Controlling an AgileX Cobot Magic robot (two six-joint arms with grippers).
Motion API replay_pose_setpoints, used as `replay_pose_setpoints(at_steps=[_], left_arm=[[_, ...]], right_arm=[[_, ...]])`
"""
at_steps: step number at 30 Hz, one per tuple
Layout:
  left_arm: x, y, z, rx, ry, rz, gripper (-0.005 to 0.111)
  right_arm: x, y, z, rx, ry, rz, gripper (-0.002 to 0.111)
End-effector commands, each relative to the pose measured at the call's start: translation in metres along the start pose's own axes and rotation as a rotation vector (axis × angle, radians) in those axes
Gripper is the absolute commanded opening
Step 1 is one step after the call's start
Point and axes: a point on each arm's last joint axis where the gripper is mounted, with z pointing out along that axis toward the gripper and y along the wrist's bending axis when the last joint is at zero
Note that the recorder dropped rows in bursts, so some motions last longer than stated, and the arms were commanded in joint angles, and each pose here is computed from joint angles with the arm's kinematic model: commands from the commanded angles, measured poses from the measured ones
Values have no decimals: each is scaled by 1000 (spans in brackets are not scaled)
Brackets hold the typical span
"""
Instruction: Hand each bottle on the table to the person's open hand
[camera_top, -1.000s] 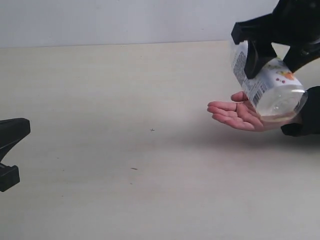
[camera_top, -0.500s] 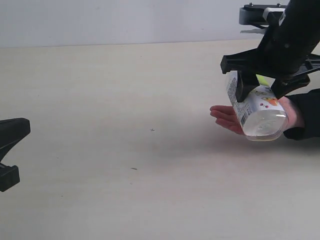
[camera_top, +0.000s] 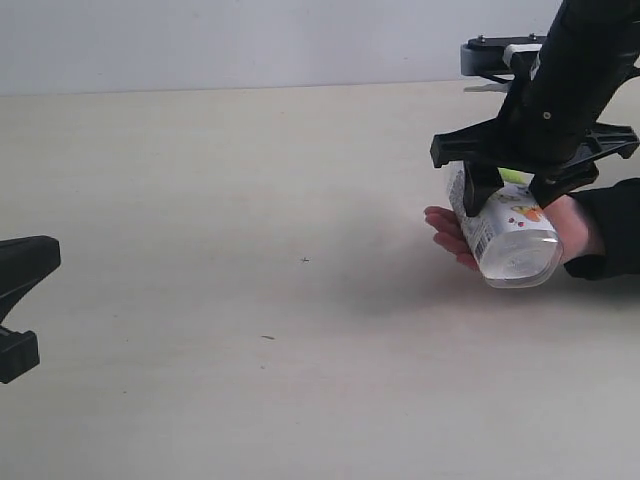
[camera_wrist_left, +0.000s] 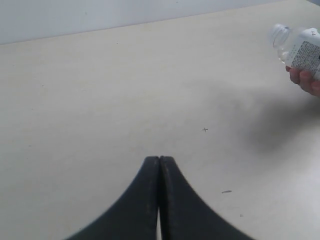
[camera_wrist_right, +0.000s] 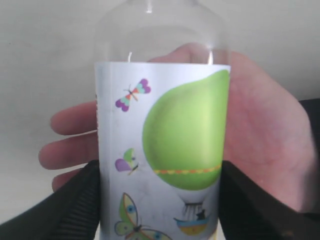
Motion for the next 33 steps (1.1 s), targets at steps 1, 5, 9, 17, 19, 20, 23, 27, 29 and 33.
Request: replay_pose_setpoints(at_steps=[1,5,9,17,19,20,23,27,29,33], left_arm=[[-1,0,-1,-2,-14,-12,0],[-1,0,-1,-2,-14,-12,0],[-1,0,-1,-2,-14,-12,0],[-1,0,-1,-2,-14,-12,0],[-1,0,-1,-2,-14,-12,0],[-1,0,-1,-2,-14,-12,0],[-1,0,-1,-2,-14,-12,0],[-1,0,-1,-2,-14,-12,0],[-1,0,-1,-2,-14,-12,0],[-1,0,-1,-2,-14,-12,0]], right_arm=[[0,-3,1,28,-2,-16,76],[0,-3,-2,25,-11,-55,97],[0,-3,-22,13,-72,-103,99],[29,-5,-106,-60,-293,-232,99],[44,-9,-128,-63,-338,-253,99],[54,-11,-140,-67,-367,-255,98],[87,-20,-173,-79,-478,-267,88],[141,-31,-204,-134,-657,-266,49],[167,-37,-213,-159,-764,-274,22],[221,-50,-223,-212,-1005,-260,1]])
